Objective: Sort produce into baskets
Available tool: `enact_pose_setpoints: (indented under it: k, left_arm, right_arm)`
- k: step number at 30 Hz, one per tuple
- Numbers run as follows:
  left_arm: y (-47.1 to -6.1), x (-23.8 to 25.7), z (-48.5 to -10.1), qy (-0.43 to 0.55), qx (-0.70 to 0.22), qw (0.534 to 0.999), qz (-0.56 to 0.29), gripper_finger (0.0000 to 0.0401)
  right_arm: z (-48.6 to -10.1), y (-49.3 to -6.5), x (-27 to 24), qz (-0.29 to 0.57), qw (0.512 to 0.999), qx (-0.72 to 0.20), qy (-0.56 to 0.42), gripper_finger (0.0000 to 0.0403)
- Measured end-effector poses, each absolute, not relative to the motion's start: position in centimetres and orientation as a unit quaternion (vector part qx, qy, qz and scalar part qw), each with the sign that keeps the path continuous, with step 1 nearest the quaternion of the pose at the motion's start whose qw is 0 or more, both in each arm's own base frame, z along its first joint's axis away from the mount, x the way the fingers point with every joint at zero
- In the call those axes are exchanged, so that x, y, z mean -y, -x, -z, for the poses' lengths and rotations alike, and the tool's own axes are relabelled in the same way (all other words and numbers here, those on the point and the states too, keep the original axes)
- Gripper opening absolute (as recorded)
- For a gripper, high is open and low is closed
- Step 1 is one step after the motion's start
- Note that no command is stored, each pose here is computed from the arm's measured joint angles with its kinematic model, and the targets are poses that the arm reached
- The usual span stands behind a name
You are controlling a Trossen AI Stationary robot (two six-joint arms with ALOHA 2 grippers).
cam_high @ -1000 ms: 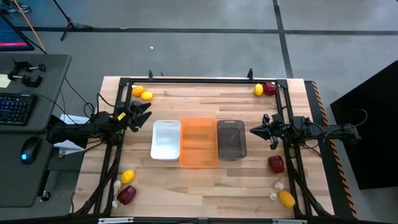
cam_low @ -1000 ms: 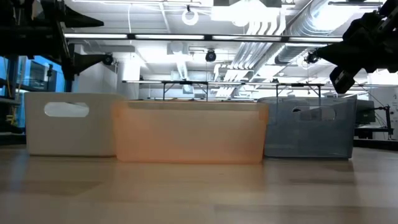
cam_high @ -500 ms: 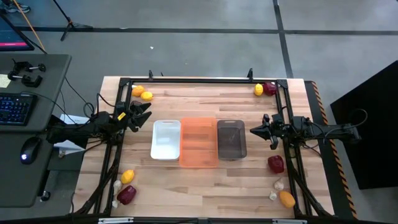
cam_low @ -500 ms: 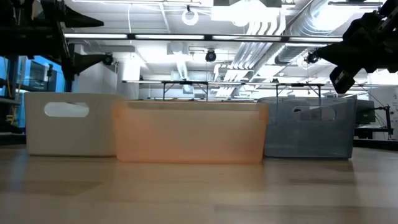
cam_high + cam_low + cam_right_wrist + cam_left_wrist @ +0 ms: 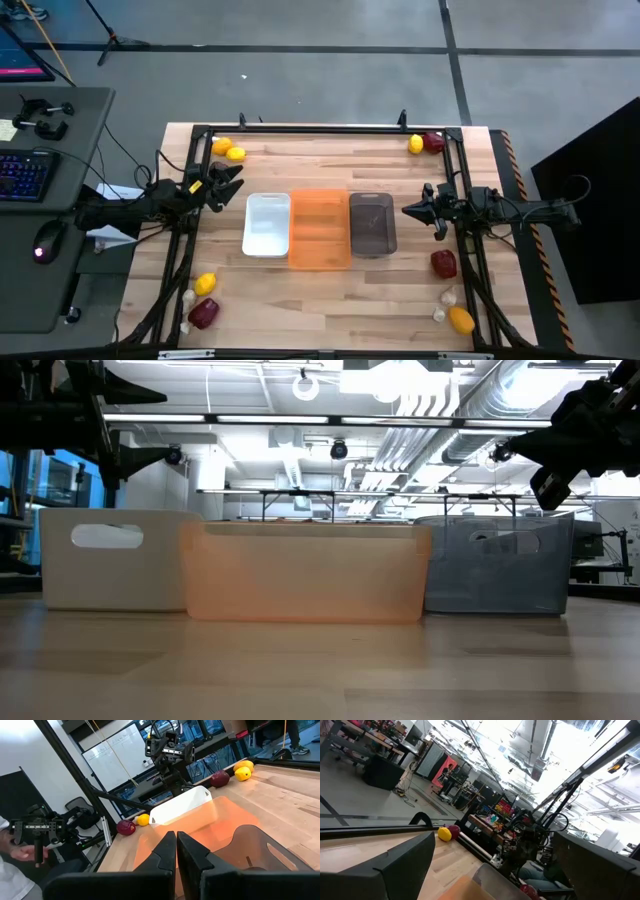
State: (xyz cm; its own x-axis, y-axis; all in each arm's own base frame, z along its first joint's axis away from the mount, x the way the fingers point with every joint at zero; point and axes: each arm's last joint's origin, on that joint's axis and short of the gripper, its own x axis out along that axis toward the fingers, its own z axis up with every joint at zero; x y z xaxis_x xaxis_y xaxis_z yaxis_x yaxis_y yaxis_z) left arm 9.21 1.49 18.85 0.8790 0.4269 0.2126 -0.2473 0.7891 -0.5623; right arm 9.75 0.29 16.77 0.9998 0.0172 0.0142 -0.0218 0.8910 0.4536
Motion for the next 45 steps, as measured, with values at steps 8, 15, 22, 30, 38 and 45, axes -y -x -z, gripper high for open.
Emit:
enact_pose_setpoints:
  k: [8, 15, 22, 30, 38, 45]
  left_arm:
    - [-9.2, -1.5, -18.9, 0.27, 0.167, 0.931, -0.181, 0.039]
    - [-9.2, -1.5, -18.8, 0.27, 0.167, 0.931, -0.181, 0.039]
    - [-9.2, -1.5, -18.8, 0.27, 0.167, 0.931, -0.181, 0.039]
    - [-9.2, -1.5, -18.8, 0.27, 0.166, 0.931, -0.181, 0.039]
    - [-9.2, -1.5, -18.8, 0.27, 0.166, 0.931, -0.181, 0.039]
    - [-9.2, -1.5, -18.8, 0.27, 0.166, 0.931, -0.181, 0.039]
  right_arm:
    - [-16.8, -9.8, -0.3, -0.01, 0.972, 0.005, -0.233, 0.0005]
    - [-16.8, -9.7, -0.3, -0.01, 0.972, 0.005, -0.233, 0.0005]
    - [-16.8, -9.7, -0.3, -0.01, 0.972, 0.005, -0.233, 0.0005]
    - [-18.2, -9.6, 0.4, 0.09, 0.96, 0.104, -0.244, 0.0005]
    - [-22.6, -7.5, 2.0, 0.222, 0.778, 0.407, -0.424, 0.0005]
    - [-27.7, -9.8, 3.1, 0.276, 0.85, 0.271, -0.359, 0.0005]
